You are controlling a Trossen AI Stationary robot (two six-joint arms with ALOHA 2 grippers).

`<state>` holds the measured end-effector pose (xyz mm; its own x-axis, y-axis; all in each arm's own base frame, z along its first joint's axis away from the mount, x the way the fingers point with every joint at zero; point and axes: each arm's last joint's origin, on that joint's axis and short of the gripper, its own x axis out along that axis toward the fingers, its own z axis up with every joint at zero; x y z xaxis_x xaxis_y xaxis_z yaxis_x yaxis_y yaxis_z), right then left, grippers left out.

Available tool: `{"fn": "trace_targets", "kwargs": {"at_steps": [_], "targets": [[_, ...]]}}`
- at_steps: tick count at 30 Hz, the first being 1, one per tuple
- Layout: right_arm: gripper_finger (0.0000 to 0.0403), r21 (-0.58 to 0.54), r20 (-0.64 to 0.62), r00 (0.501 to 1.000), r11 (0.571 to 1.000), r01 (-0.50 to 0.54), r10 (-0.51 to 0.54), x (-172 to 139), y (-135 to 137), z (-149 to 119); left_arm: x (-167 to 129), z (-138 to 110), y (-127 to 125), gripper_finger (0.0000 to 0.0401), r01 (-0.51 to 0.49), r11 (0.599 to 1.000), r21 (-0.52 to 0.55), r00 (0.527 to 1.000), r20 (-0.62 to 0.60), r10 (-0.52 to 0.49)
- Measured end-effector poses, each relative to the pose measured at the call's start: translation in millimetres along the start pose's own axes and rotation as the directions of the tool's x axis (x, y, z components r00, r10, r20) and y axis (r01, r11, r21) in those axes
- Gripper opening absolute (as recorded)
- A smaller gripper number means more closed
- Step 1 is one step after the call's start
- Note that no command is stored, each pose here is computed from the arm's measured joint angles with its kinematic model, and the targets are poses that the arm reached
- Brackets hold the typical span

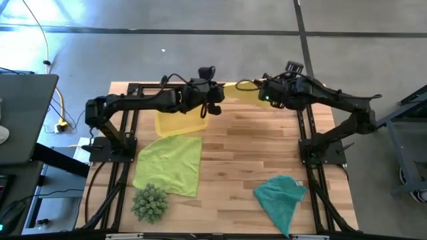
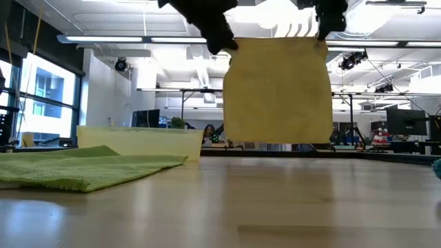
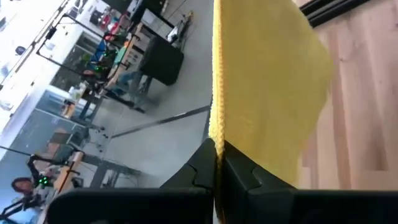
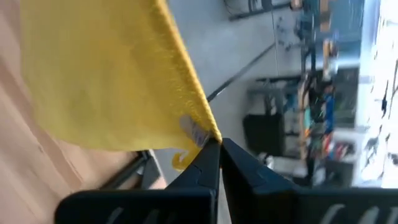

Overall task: Roll microfiber towels into tight, uniform cylinder then place into a basket
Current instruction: Roll the yellow microfiber towel

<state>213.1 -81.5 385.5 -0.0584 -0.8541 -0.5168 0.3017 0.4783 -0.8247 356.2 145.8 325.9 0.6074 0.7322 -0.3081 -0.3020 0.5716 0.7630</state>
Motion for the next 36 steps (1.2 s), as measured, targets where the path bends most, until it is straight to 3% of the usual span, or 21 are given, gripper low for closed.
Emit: {"fn": "trace_targets", "kwargs": {"at_steps": [3, 6, 9, 13, 17, 21, 28, 32, 36], "targets": [[0.0, 0.144, -0.011, 0.998, 0.988, -0.056, 0.058, 2, 0, -1, 0, 1, -5, 0.0, 0.04, 0.998, -0.04, 0.999, -0.016, -0.041], [0.0, 0.226, -0.019, 0.988, 0.963, -0.146, 0.155, 5, 14, -4, 0, -6, -25, 0.0, 0.213, 0.975, -0.062, 0.973, -0.072, -0.218], [0.0, 0.223, -0.056, 0.973, 0.952, -0.208, 0.226, 13, 48, -9, 1, -13, -58, 0.0, 0.374, 0.922, -0.104, 0.915, -0.119, -0.385], [0.0, 0.167, -0.121, 0.919, 0.92, -0.353, 0.375, 25, 109, -28, 0, -12, -103, 0.0, 0.512, 0.854, -0.098, 0.844, -0.127, -0.521], [0.0, 0.168, -0.141, 0.871, 0.878, -0.447, 0.471, 23, 161, -51, -5, -4, -146, 0.0, 0.597, 0.801, -0.048, 0.79, -0.138, -0.597], [0.0, 0.183, -0.124, 0.818, 0.823, -0.538, 0.562, 14, 194, -68, -9, -2, -184, 0.0, 0.646, 0.763, -0.025, 0.75, -0.165, -0.641], [0.0, 0.126, -0.122, 0.708, 0.718, -0.684, 0.696, -2, 216, -78, -23, 3, -217, 0.0, 0.684, 0.727, -0.067, 0.709, -0.173, -0.683], [0.0, 0.053, -0.079, 0.726, 0.73, -0.681, 0.683, -8, 213, -74, -33, 9, -214, 0.0, 0.698, 0.711, -0.079, 0.698, -0.143, -0.701], [0.0, 0.037, -0.012, 0.806, 0.806, -0.591, 0.592, -2, 206, -66, -29, 9, -202, 0.0001, 0.624, 0.778, -0.077, 0.761, -0.164, -0.627]]}}
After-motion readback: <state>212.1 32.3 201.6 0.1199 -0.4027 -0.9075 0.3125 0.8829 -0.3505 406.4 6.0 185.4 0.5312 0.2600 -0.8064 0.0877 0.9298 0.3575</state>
